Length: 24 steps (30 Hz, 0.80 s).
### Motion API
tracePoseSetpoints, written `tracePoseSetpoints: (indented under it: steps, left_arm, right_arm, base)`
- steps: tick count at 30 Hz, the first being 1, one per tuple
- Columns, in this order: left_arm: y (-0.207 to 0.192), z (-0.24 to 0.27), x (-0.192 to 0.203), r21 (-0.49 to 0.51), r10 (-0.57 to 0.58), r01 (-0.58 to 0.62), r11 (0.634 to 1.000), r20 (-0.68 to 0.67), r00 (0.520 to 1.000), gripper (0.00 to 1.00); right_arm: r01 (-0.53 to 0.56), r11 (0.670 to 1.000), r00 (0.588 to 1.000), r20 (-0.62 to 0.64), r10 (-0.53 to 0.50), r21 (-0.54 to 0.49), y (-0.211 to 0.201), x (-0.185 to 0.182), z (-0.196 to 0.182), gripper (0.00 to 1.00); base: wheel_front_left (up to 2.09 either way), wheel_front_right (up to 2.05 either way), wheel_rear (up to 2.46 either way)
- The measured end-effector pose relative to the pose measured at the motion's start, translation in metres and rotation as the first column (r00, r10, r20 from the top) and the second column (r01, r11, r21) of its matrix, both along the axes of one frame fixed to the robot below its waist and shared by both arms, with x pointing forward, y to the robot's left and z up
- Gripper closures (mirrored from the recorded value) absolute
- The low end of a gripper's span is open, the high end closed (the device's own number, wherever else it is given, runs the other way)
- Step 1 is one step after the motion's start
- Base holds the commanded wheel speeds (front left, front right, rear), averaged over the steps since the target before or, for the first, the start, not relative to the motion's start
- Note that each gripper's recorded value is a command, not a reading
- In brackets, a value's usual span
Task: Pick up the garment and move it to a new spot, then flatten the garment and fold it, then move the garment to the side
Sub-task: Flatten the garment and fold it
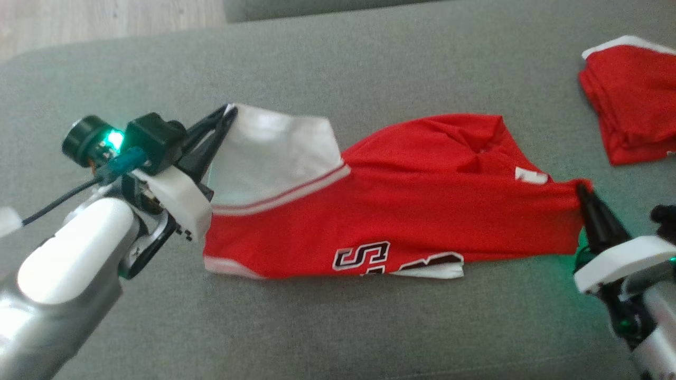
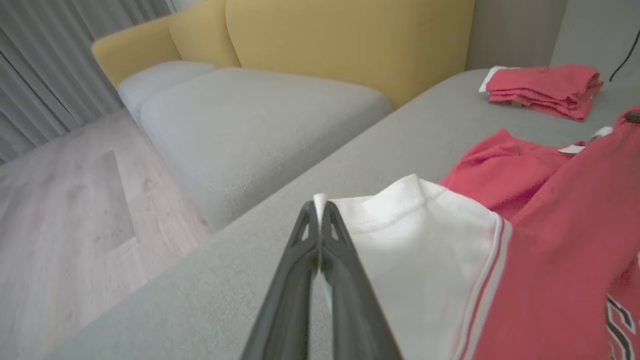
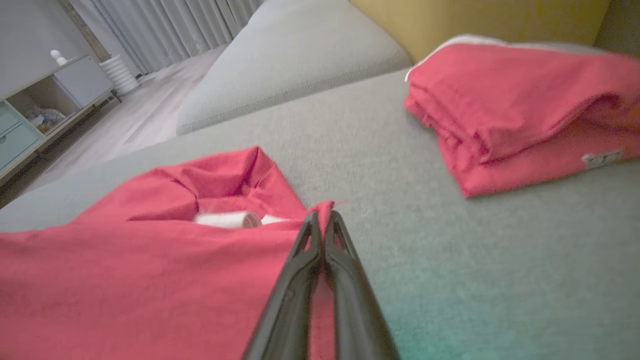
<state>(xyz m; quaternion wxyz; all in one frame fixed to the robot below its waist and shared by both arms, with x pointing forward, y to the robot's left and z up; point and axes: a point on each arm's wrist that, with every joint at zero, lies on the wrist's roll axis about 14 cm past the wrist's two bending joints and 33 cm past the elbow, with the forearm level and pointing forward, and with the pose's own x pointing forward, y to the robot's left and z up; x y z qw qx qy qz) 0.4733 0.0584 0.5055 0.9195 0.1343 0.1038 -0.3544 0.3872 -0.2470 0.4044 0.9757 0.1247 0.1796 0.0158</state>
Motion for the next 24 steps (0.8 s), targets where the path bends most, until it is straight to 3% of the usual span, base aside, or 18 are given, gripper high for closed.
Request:
tracePoseSetpoints:
  steps: [4, 7, 10, 14, 20, 22, 24]
  left_arm:
    - [0.001, 0.054, -0.004, -0.073, 0.006, 0.007, 0.997, 0.175, 0.985, 1.0]
    - [0.004, 0.106, -0.015, -0.121, 0.011, 0.031, 0.992, 0.33, 0.944, 1.0]
    - [0.009, 0.162, -0.032, -0.156, 0.028, 0.055, 0.986, 0.486, 0.873, 1.0]
    - [0.013, 0.229, -0.065, -0.172, 0.034, 0.096, 0.98, 0.631, 0.775, 1.0]
    - [0.016, 0.305, -0.093, -0.188, 0.047, 0.142, 0.972, 0.745, 0.665, 1.0]
    - [0.015, 0.326, -0.097, -0.18, 0.039, 0.159, 0.971, 0.77, 0.637, 1.0]
    - [0.016, 0.337, -0.09, -0.182, 0.041, 0.156, 0.971, 0.765, 0.642, 1.0]
  right_arm:
    - [0.004, 0.999, 0.988, 0.157, 0.004, -0.047, -0.014, 0.011, 0.047, 1.0]
    - [0.008, 0.997, 0.956, 0.292, 0.016, -0.08, -0.023, 0.015, 0.095, 1.0]
    - [0.022, 0.992, 0.901, 0.433, 0.033, -0.121, -0.032, 0.012, 0.151, 1.0]
    - [0.047, 0.983, 0.798, 0.599, 0.069, -0.175, -0.039, 0.0, 0.233, 1.0]
    - [0.064, 0.957, 0.698, 0.698, 0.16, -0.283, -0.027, -0.005, 0.313, 1.0]
    - [0.06, 0.944, 0.682, 0.704, 0.199, -0.325, -0.016, 0.001, 0.33, 1.0]
    - [0.043, 0.937, 0.681, 0.696, 0.226, -0.347, -0.006, 0.012, 0.342, 1.0]
  base:
    - [0.0, 0.0, 0.0]
    - [0.0, 0.0, 0.0]
    - [0.0, 0.0, 0.0]
    - [0.0, 0.0, 0.0]
    - [0.0, 0.0, 0.0]
    - [0.0, 0.0, 0.0]
    - [0.0, 0.0, 0.0]
